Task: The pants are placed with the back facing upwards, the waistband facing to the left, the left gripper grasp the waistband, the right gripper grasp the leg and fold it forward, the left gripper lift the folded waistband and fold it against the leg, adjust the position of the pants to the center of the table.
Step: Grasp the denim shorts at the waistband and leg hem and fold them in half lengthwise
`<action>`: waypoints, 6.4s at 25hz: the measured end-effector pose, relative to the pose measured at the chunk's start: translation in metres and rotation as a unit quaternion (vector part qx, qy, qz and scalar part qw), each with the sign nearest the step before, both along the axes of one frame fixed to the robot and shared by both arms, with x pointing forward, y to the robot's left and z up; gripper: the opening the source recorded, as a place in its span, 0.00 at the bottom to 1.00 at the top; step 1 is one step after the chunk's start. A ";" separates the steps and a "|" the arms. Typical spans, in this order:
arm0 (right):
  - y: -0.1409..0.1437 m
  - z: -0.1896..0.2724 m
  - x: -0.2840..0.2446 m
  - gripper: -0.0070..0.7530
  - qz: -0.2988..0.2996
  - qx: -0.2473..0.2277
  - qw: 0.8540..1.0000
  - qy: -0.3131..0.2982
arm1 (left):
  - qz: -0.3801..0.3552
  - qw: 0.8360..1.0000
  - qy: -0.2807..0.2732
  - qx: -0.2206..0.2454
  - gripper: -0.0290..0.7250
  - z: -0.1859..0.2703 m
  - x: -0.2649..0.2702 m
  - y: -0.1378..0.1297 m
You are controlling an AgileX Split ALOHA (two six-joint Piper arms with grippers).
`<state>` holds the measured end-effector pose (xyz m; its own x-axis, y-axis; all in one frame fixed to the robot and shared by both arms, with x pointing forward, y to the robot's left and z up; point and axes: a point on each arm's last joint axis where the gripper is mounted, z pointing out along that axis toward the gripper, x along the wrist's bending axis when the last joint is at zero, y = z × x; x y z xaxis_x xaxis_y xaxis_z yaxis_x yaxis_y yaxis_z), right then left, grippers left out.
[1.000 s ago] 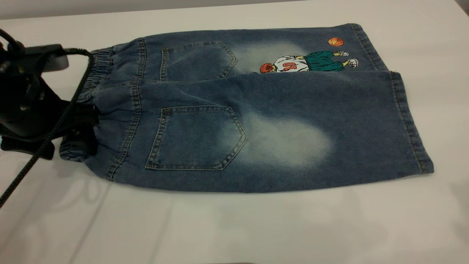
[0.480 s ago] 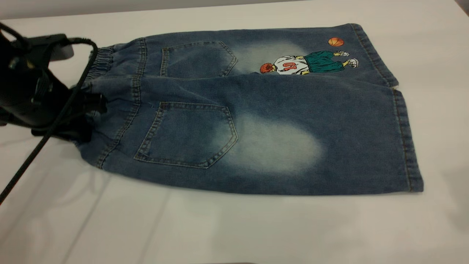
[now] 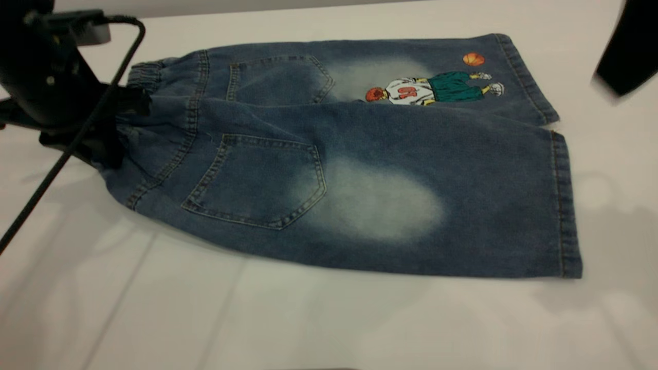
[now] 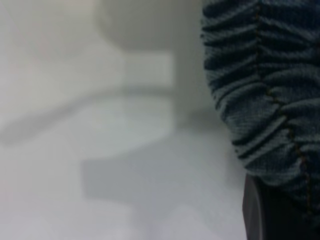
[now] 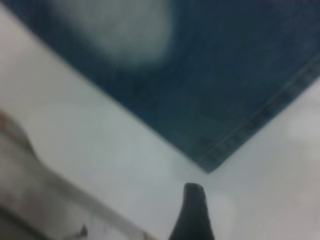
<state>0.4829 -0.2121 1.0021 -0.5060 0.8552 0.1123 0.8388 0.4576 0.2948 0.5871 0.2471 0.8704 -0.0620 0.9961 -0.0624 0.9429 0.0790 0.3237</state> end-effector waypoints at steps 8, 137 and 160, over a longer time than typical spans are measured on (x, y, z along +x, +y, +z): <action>0.025 -0.060 0.016 0.67 0.014 -0.038 0.997 0.070 | -0.011 1.000 0.003 0.006 0.16 0.016 0.016 -0.002; 0.012 -0.149 0.151 0.60 0.130 -0.071 0.986 -0.077 | 0.051 0.987 -0.101 -0.115 0.16 0.053 0.098 -0.028; 0.017 -0.074 0.153 0.04 0.109 -0.036 0.985 -0.126 | 0.050 0.986 -0.110 -0.114 0.16 0.054 0.100 -0.028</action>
<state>0.6361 -0.1952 0.9284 -0.6832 0.7238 -0.0972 0.6224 0.6467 0.4409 0.6867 0.2190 0.9244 -0.1184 0.9443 -0.3071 0.8359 0.2617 0.4824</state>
